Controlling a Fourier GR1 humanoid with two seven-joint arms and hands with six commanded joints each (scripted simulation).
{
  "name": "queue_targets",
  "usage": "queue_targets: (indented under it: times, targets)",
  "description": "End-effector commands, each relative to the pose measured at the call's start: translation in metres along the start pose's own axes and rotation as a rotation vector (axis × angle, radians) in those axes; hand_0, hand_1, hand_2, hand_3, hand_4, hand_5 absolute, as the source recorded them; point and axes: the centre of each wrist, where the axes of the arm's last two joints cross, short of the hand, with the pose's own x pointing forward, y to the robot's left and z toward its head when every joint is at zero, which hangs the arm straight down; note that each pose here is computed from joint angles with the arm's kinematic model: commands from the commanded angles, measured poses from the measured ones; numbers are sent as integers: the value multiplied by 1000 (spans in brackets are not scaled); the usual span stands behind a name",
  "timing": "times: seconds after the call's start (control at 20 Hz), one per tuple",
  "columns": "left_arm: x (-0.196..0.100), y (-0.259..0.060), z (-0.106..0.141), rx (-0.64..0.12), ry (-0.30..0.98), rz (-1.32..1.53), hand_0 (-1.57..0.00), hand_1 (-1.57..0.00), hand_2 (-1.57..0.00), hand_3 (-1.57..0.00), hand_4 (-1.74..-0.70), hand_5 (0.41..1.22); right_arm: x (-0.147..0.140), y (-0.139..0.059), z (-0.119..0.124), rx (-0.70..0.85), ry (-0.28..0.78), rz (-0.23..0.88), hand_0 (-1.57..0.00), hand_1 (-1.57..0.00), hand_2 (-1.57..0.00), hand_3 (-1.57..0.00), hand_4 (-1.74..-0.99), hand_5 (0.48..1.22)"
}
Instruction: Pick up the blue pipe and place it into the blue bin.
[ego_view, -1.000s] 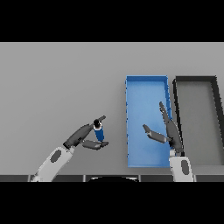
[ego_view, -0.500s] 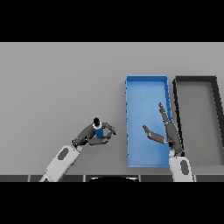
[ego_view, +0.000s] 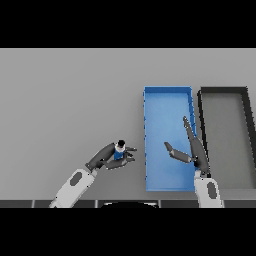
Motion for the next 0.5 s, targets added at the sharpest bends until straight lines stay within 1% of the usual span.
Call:
queue_targets:
  times: [0.0, 0.05, 0.1, 0.15, 0.2, 0.35, 0.45]
  targets:
    - [2, -3, 2, -1, -25, 0, -1472, -1491, -1503, -1489, -1502, 1191, 0, 1, 1, 5, 0, 4, 1, 1, 1, 1, -1166, 556]
    - [5, -8, 2, -2, -52, 5, -1492, -1507, -1516, -1505, -1494, 1197, 2, 2, -3, 3, 3, 7, 1, 1, 1, 1, -1160, 554]
    - [13, -9, -4, 4, -86, 8, -1508, -1520, -1527, -1518, -1488, 1202, -1, 1, -4, 3, 23, 11, 1, 1, 1, 1, -1158, 552]
    - [20, -11, -6, 6, -142, 22, -1520, -1530, -1536, -1529, -1485, 1206, -2, 0, -3, 5, 21, 12, 1, 1, 1, 1, -1154, 550]
    - [25, -11, -11, 2, -169, 27, -1530, -1538, -1543, -1537, -1482, 1209, -2, 1, -1, 8, 10, 13, 1, 1, 1, 1, -1151, 550]
    - [44, -6, -17, 3, -200, 13, -1550, -1554, -1557, -1554, -1476, 1215, -5, 2, 3, 4, 11, 24, 1, 1, 1, 1, -1138, 555]
    - [53, -10, -22, -15, -203, -6, -1558, -1560, -1562, -1560, -1474, 1217, 0, -1, 1, 7, 3, 32, 1, 1, 1, 1, -1129, 561]
